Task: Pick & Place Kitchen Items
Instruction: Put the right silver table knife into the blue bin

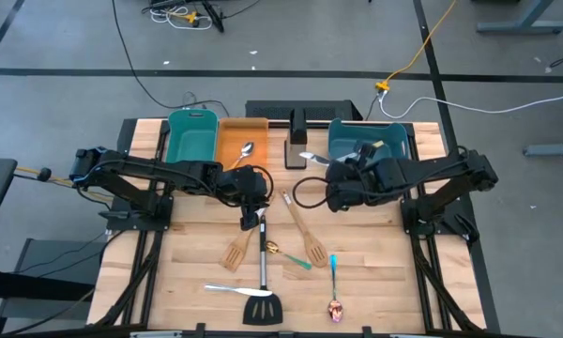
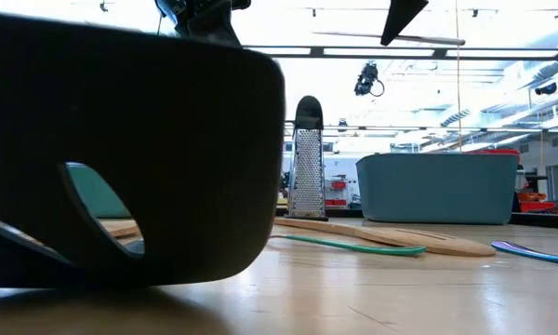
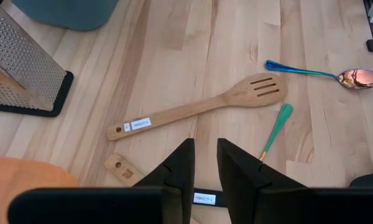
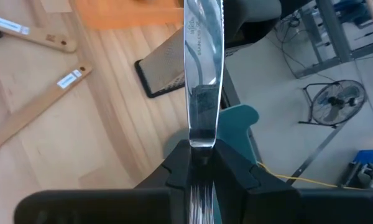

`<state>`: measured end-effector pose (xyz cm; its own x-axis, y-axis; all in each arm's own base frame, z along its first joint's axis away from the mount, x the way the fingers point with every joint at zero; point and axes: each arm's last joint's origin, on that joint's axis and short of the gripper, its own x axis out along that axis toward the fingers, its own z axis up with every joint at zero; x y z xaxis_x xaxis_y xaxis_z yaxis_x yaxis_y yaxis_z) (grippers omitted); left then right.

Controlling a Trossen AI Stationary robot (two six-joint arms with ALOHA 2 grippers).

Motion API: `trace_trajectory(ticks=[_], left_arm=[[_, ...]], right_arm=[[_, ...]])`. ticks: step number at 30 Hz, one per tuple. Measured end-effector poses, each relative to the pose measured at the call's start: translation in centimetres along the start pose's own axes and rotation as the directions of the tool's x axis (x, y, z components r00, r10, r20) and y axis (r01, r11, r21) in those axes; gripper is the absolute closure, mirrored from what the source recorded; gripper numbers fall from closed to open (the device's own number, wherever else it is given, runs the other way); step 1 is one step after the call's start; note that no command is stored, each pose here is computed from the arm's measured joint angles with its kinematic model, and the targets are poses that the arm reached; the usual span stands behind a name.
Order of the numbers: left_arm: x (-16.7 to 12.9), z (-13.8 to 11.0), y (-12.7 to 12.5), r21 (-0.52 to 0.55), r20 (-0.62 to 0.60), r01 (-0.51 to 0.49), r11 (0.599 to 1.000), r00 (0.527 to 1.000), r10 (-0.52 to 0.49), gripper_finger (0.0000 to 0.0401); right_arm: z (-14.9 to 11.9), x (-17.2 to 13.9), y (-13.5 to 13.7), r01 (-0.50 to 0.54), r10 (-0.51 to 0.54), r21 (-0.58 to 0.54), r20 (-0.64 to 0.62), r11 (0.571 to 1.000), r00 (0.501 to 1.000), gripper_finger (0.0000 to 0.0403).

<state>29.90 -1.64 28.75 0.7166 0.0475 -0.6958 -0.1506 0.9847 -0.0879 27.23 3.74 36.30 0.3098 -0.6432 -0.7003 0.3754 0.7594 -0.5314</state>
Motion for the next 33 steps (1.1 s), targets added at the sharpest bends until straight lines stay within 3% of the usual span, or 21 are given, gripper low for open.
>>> trace_trajectory(ticks=[15, 20, 24, 28, 33], left_arm=[[0.0, 0.0, 0.0, 0.001, 0.004, 0.002, 1.0, 1.0, -0.002, 0.0328], [0.0, 0.3, 0.0, 0.046, 0.036, -0.017, 0.999, 0.999, 0.016, 0.0328], [0.0, 0.6, 0.2, 0.118, 0.077, -0.108, 0.987, 0.992, 0.099, 0.0328], [-0.1, 1.4, 0.9, 0.194, 0.164, -0.258, 0.947, 0.96, 0.228, 0.0328], [-0.4, 2.8, 2.5, 0.112, 0.284, -0.386, 0.916, 0.896, 0.343, 0.0328]], right_arm=[[-0.3, -0.2, -1.8, 0.018, -0.019, 0.033, 0.009, 0.999, 1.0, 0.0354], [-0.4, -0.1, -2.9, 0.03, -0.03, 0.05, 0.002, 0.998, 1.0, 0.0354], [-1.1, 0.7, -3.8, 0.043, -0.043, 0.048, 0.003, 0.998, 0.999, 0.0354], [-1.8, 2.5, -5.3, 0.051, -0.052, 0.036, 0.026, 0.998, 0.998, 0.0354], [-3.1, 4.8, -8.4, -0.052, 0.05, 0.079, 0.028, 0.996, 0.998, 0.0354]])
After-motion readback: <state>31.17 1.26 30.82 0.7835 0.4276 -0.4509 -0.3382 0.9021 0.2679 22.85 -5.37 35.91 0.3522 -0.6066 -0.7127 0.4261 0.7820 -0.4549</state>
